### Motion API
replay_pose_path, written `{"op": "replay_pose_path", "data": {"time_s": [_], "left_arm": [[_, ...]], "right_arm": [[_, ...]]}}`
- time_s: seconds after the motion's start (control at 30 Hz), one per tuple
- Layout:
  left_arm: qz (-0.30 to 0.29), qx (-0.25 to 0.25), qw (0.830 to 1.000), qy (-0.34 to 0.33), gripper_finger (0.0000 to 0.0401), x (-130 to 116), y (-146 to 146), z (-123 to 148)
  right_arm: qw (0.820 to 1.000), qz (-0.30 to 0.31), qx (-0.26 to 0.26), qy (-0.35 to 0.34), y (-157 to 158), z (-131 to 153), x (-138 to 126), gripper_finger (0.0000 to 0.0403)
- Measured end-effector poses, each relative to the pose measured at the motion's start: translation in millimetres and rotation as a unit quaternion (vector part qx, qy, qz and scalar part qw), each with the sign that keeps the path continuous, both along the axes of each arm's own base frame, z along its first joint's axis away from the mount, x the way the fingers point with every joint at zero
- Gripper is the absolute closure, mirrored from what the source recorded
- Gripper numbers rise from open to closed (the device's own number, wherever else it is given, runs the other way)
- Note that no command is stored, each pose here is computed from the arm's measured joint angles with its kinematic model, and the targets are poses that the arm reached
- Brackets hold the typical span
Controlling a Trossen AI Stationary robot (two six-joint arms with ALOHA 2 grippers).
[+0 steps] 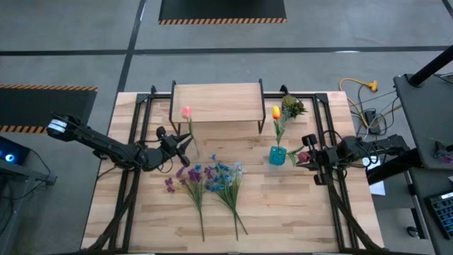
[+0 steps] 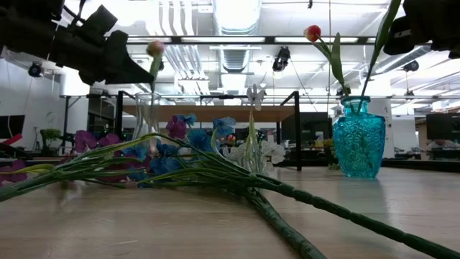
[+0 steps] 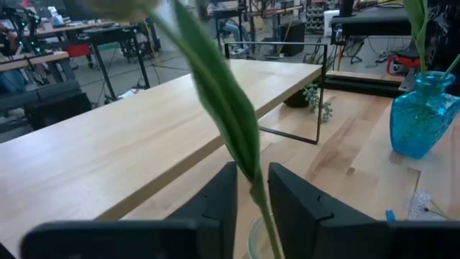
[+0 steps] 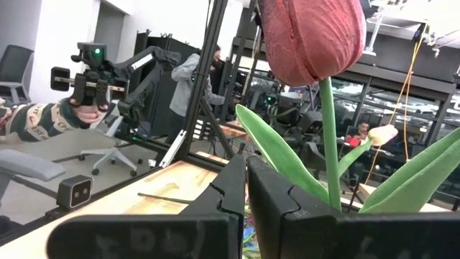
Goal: Pick and place flowers into a vace then onto a shelf
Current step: Put the pink tulip into the transparent vase, then put the purple flower into the transparent vase
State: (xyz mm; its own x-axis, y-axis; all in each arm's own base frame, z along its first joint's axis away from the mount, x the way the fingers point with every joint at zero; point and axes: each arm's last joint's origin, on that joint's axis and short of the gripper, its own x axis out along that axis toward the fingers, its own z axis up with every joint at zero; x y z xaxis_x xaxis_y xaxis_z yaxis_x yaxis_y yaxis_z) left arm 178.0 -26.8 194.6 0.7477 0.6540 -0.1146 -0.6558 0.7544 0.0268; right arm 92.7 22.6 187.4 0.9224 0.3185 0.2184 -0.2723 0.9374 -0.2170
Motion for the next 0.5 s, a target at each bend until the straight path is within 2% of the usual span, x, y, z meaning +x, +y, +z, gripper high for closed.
{"op": "replay_pose_path", "data": {"time_s": [0.2, 0.5], "left_arm": [[-0.004, 0.019, 1.0, 0.012, 0.0284, 2, -1, 5], [-0.017, 0.09, 0.996, 0.02, 0.0255, 16, -8, 57]], "right_arm": [[1.0, 0.0, 0.0, 0.0, 0, 0, 0, 0.0394], [1.0, 0.0, 0.0, 0.0, 0, 0, 0, 0.0394]]}}
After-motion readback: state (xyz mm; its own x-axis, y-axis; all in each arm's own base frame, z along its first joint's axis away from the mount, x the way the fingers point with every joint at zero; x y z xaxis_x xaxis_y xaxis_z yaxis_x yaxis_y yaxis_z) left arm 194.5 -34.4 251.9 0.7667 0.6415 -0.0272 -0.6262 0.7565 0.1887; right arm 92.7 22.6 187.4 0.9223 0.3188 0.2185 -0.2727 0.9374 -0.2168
